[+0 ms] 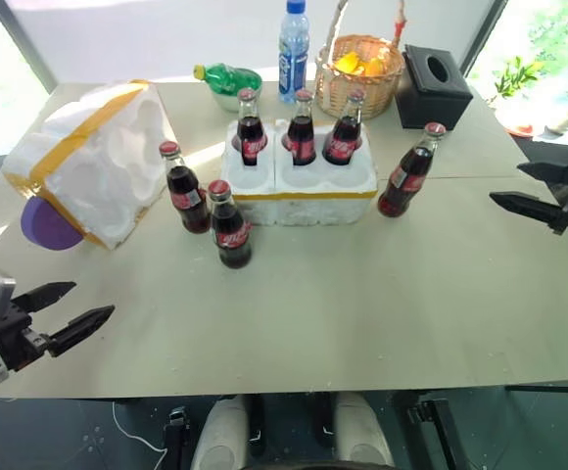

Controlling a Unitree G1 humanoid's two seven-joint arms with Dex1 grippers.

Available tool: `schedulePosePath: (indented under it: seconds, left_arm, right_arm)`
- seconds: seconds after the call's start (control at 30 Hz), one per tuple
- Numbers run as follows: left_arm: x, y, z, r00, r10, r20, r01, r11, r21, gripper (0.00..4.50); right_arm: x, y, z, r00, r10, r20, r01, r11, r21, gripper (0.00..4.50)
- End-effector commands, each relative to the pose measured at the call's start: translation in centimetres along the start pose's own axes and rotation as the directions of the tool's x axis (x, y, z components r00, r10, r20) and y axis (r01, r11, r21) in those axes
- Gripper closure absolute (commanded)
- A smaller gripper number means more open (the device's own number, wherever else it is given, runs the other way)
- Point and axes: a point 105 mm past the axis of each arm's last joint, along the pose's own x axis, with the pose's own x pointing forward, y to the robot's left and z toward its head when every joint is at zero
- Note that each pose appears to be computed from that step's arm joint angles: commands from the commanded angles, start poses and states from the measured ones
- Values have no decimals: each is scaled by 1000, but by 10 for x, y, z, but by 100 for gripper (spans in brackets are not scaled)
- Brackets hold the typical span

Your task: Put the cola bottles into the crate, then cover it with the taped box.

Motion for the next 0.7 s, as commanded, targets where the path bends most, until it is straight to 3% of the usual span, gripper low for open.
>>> schedulePosePath:
  seconds: [0.03,0.47,0.7]
  left_arm:
    - [-5,-3,8,1000,-5,14,4,999,46,4]
    - [1,1,13,999,0,52,-2,999,35,4]
    - [19,-2,37,990,-70,122,60,995,81,4]
  right_arm:
    - [-2,-2,12,999,-6,35,8,999,-35,0]
    - [-1,-2,13,999,-7,38,7,1000,-6,0]
    - [-14,16,50,990,104,92,-102,994,-30,0]
